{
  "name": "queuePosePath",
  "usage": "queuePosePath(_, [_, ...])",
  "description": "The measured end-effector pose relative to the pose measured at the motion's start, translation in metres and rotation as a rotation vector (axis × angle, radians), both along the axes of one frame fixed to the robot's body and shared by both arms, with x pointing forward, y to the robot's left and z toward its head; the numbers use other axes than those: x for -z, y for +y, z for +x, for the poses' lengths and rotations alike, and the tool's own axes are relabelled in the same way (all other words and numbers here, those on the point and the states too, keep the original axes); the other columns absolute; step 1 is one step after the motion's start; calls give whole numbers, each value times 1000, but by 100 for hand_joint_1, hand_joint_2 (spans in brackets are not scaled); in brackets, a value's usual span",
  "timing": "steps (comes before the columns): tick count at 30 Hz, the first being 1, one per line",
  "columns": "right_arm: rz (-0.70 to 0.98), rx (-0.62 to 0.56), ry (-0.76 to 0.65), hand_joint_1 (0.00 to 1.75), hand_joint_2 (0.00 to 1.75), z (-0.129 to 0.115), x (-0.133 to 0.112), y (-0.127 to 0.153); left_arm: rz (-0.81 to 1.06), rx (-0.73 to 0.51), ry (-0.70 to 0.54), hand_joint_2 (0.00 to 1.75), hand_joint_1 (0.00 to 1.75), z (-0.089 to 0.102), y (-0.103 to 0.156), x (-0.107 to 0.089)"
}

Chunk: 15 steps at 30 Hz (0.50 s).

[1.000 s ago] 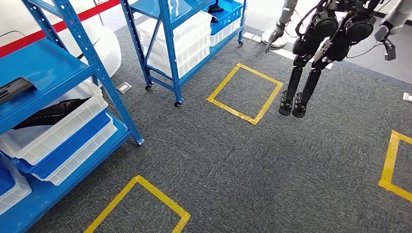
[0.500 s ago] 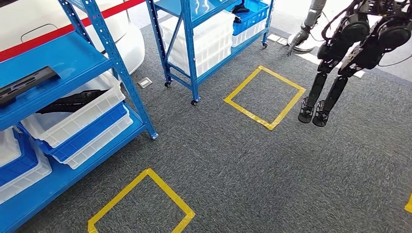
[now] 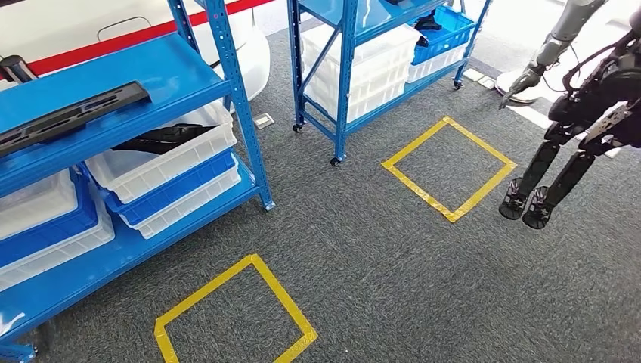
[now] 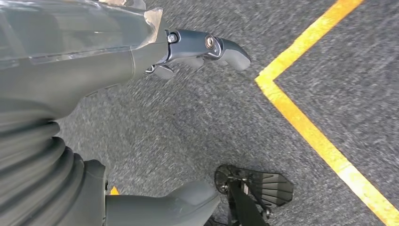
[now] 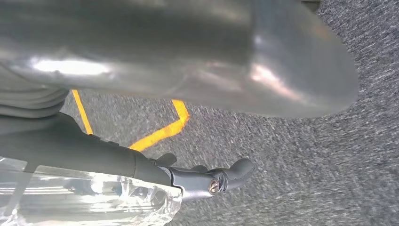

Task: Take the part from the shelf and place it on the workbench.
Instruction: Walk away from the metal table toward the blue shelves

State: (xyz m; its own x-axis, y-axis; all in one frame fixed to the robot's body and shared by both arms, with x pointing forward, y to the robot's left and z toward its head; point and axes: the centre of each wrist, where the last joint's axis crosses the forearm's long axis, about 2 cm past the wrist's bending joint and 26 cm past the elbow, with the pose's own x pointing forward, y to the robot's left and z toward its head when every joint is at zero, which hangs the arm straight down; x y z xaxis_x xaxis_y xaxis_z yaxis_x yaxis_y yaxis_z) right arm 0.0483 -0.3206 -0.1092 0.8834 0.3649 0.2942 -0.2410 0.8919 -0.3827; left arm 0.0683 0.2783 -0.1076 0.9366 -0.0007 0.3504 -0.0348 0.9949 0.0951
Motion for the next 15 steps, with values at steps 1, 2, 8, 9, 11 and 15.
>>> queuePosePath(1, [-1,0,0,0,0,0,0,0,-1,1,2,175,0,0,0,0])
queuePosePath(2, [-1,0,0,0,0,0,0,-1,-1,2,2,175,0,-1,-1,0])
queuePosePath(8, [0,2,-10,0,0,4,-1,0,2,4,7,175,0,-3,0,0])
queuePosePath(9, [1,1,-11,0,0,4,-1,0,2,4,8,175,0,-3,0,1])
queuePosePath(11, [1,1,-9,0,0,2,0,0,3,4,7,175,0,-3,1,0])
queuePosePath(15, [1,2,-4,0,0,-1,0,0,3,5,7,175,0,-3,0,0])
